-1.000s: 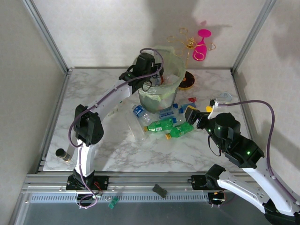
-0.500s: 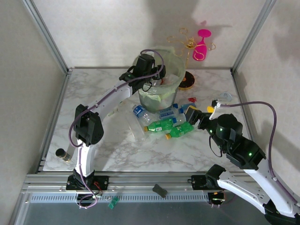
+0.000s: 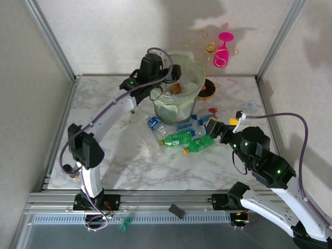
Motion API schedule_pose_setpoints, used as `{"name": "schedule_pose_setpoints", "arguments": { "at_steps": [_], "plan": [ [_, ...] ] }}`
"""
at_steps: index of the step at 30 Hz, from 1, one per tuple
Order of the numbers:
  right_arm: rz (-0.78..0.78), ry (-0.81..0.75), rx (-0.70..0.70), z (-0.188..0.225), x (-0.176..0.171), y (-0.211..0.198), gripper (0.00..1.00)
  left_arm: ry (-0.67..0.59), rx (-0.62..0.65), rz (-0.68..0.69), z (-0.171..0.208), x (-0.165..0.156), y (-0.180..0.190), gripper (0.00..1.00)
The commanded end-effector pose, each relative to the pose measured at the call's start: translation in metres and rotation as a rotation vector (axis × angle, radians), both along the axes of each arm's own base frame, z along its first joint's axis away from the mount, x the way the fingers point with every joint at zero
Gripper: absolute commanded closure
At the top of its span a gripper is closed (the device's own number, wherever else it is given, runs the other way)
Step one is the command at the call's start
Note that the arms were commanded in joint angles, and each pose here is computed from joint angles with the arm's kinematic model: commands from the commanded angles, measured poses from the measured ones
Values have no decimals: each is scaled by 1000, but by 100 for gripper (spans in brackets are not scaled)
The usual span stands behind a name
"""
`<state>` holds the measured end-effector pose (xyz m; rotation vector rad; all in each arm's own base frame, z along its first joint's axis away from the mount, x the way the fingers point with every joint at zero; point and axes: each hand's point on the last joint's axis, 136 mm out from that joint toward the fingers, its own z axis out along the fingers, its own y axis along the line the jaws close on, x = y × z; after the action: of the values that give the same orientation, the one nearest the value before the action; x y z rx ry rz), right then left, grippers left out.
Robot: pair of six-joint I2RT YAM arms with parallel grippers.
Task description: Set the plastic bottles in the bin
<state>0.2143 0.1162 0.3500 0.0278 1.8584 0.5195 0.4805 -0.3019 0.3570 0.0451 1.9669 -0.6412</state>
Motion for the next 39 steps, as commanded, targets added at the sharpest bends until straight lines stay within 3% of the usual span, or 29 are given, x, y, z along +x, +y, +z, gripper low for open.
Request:
{"name": "schedule_pose_setpoints", "arguments": {
  "at_steps": [1,10,17,28,39],
  "plan": [
    [19,-14,58,15,-6,1,9,-68,-77,-38,44,-26,5,26],
    [47,19,87,10,-4,11,9,-152,-174,-61,87,-84,38,25],
    [12,77,108,-13,1,14,9,-166,-151,-34,74,-135,79,24],
    [-82,217,211,-86,13,20,9,-21,-115,52,-40,-184,123,25],
    [-261,337,203,-152,22,1,6,32,-41,41,-82,-187,111,25]
  ]
}}
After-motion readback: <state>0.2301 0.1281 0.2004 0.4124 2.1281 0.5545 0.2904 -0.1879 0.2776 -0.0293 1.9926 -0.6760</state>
